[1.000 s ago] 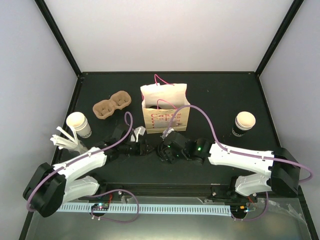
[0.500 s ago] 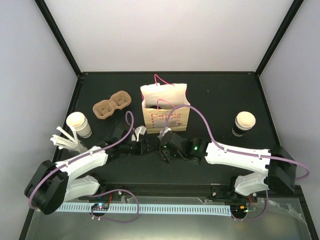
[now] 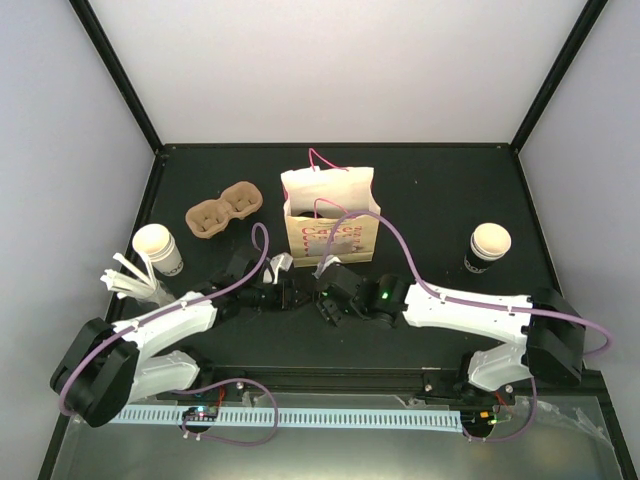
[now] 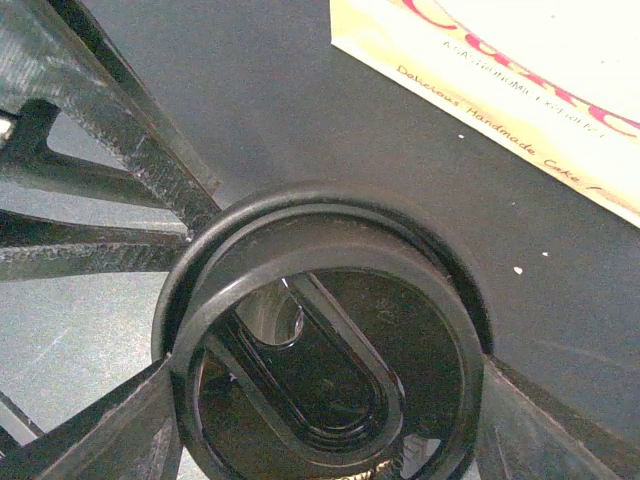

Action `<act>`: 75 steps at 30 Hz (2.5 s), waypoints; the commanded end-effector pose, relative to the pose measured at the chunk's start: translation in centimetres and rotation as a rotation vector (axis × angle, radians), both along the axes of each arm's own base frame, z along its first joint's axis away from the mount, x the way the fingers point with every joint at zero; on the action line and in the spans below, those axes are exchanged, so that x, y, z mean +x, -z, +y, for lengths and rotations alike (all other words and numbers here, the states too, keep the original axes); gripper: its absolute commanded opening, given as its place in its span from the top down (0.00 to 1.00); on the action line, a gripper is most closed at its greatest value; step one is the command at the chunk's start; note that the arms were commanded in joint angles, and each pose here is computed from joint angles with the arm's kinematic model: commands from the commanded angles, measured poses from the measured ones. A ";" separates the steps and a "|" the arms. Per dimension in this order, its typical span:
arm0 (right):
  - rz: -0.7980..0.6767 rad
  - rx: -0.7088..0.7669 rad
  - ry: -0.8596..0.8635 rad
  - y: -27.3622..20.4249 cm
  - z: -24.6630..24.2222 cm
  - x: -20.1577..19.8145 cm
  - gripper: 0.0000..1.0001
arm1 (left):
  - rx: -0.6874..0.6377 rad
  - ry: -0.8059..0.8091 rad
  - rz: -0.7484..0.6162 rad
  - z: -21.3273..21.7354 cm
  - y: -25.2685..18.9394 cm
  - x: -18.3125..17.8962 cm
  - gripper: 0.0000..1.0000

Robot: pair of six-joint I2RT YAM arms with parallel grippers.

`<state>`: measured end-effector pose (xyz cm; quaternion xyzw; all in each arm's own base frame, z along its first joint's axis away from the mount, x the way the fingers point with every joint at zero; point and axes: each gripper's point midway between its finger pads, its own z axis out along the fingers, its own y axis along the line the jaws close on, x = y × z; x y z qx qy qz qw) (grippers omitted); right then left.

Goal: Pack the takeout coffee

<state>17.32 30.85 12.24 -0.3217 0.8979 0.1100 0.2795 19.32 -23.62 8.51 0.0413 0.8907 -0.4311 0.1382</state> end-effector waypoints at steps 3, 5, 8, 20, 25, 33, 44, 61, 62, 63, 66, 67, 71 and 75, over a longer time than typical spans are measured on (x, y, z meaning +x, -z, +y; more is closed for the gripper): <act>-0.062 0.038 0.023 -3.1 -0.3 0.6 0.28 | 0.008 0.009 -0.011 0.1 0.1 0.0 0.53; -0.068 0.040 0.032 -3.5 -0.6 0.6 0.28 | 0.012 0.008 -0.012 0.1 0.1 0.0 0.53; -0.068 0.029 0.042 -3.6 -1.0 0.6 0.28 | 0.013 0.005 -0.014 0.1 0.1 0.1 0.53; -0.049 0.004 0.058 -2.1 -1.6 0.4 0.28 | 0.014 0.007 -0.011 0.0 0.4 0.3 0.53; -0.042 0.004 0.056 -1.8 -1.7 0.3 0.27 | 0.016 0.012 -0.002 -0.1 0.9 0.3 0.53; -0.025 0.003 0.046 -1.2 -1.3 0.1 0.27 | 0.016 0.014 -0.004 -0.3 0.9 0.5 0.53; -0.006 -0.004 0.043 -0.5 -1.3 -0.2 0.27 | 0.017 0.023 0.004 -0.4 1.3 0.6 0.53; -0.011 -0.017 0.033 -0.1 -0.6 0.2 0.27 | 0.005 0.035 0.004 -0.9 1.2 0.8 0.53; -0.011 -0.019 0.030 0.0 -0.6 0.2 0.27 | 0.006 0.036 0.006 -0.9 1.3 0.7 0.53; -0.011 -0.016 0.030 -0.1 -0.5 0.2 0.27 | 0.004 0.036 0.006 -0.9 1.2 0.8 0.53; -0.009 -0.019 0.023 0.0 -0.3 0.1 0.27 | 0.003 0.040 0.008 -1.0 1.3 0.8 0.53; -0.008 -0.023 0.021 0.1 -0.3 0.1 0.27 | 0.003 0.041 0.012 -1.0 1.4 0.8 0.53; 0.006 -0.041 0.018 0.6 -0.2 0.1 0.27 | 0.000 0.041 0.009 -1.1 1.3 0.8 0.53; 0.019 -0.063 0.012 1.1 -0.1 0.0 0.26 | 0.000 0.041 0.009 -1.1 1.3 0.8 0.53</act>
